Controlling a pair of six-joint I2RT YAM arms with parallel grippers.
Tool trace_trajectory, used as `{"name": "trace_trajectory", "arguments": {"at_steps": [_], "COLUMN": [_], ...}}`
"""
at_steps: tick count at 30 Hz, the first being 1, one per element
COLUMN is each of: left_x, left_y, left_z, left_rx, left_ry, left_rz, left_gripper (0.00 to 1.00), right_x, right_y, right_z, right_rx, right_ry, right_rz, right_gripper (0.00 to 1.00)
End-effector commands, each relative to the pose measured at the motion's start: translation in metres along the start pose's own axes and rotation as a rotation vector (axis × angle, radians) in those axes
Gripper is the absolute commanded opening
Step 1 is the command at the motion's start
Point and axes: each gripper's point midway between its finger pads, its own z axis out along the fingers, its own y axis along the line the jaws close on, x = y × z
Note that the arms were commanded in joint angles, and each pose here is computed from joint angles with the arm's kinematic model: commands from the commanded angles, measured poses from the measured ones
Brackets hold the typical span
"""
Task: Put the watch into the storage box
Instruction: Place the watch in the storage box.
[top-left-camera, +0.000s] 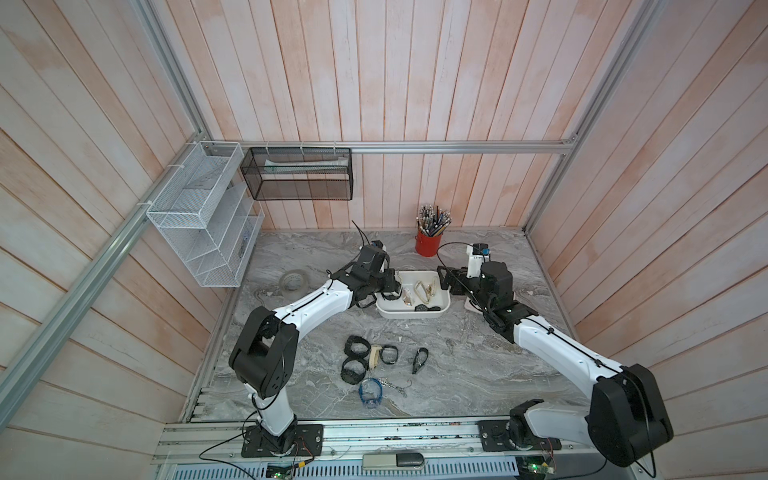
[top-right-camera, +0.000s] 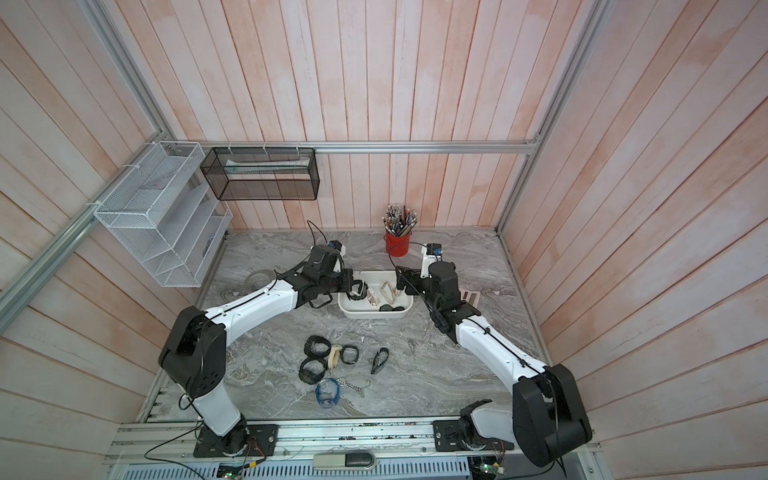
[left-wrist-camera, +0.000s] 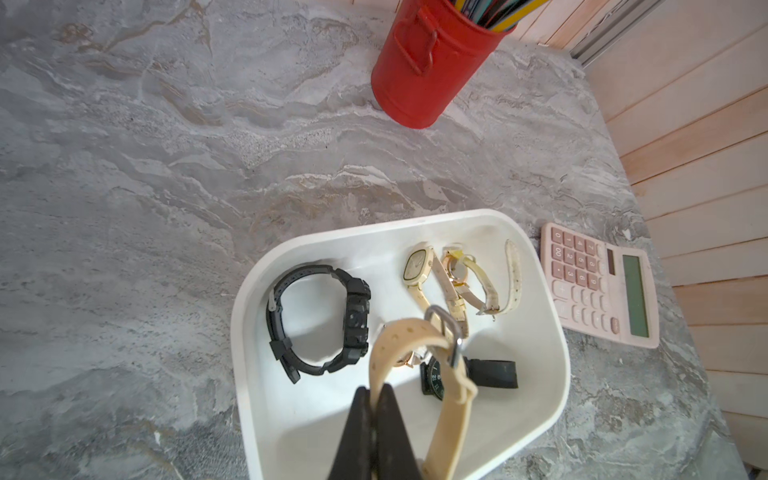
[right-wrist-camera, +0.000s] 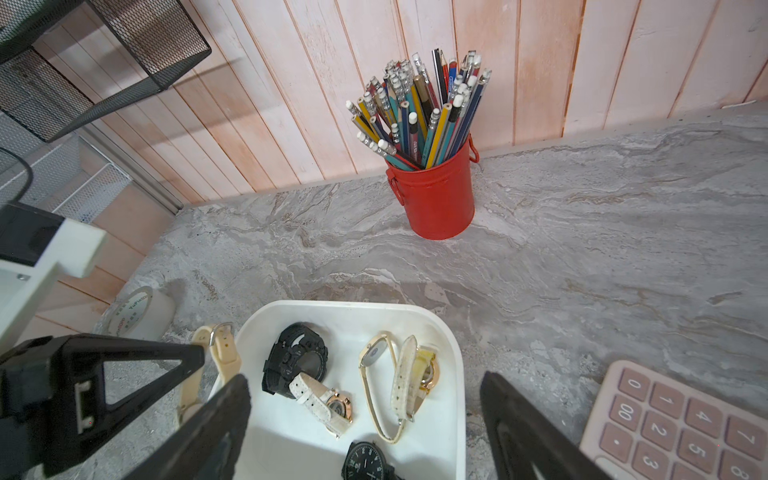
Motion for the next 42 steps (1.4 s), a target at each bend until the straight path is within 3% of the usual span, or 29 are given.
{"name": "trace_trajectory", "arguments": {"at_steps": [1,10,28,34,42], "left_x": [-0.005,0.024,0.053,0.044,0.011], "left_y": [-0.007,-0.002,0.017,0.013,-0.009], "left_z": [0.006,0.029,0.04,0.029,-0.008], "left_rx": [0.027,-0.009,-0.091,-0.077,0.009], "left_ry": [-0.014,0.049,0.114,0.078,-0.049], "left_rz": [0.025,0.04,0.032,0.035,0.021], "left_gripper": [0.0,0.0,0.03,0.31,0.8], "right_x": [0.005,0.005,0.006,0.002,-0.002], "right_y": [-0.007,-0.01,-0.006,-0.004,0.0], "right_z": [-0.003,-0.002,0.004,0.005,0.007], "right_rx": [0.025,0.03,0.008,0.002,-0.018], "right_ry": [0.013,0.015,0.024,0.018,0.013], "right_rz": [-0.001,0.001,0.002,-0.006,-0.01], "right_gripper": [0.89,0.89,0.89,0.89,0.89]}}
